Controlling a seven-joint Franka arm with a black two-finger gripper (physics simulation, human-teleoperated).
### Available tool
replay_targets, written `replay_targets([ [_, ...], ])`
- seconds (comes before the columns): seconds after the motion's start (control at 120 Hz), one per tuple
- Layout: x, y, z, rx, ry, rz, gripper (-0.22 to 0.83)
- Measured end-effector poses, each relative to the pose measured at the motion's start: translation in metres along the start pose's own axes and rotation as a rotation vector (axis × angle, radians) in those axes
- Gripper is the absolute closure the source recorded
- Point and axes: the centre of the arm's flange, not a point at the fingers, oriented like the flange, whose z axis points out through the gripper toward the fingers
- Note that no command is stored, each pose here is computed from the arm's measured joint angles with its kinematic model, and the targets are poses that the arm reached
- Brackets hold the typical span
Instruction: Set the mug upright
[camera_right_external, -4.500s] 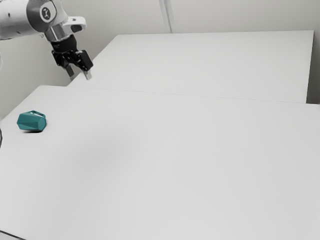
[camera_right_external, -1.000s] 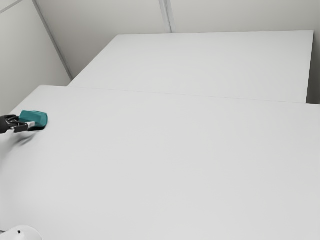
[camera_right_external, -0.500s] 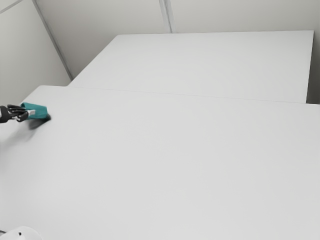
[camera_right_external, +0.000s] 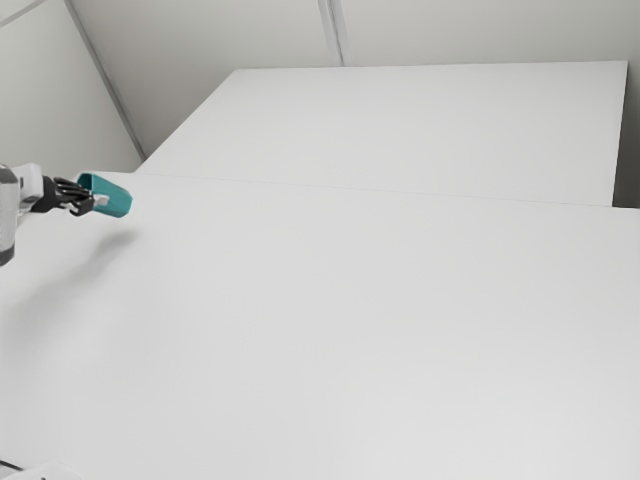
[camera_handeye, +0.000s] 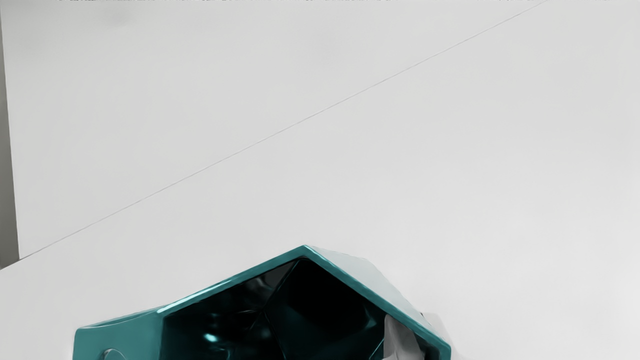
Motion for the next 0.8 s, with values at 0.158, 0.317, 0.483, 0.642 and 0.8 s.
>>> replay_targets([
  [0.158,0.051,0.070,-0.012,-0.043,-0.136,0.085,0.79],
  [0.317,0.125,0.141,0.006,-0.186,-0.334,0.223,0.79],
  [0.483,0.149,0.217,0.022,-0.266,-0.474,0.149,0.79],
  [0.642,0.175,0.270,0.044,-0.303,-0.575,0.080,0.79],
  [0.8,0.187,0.305,0.067,-0.299,-0.683,0.022,0.79],
])
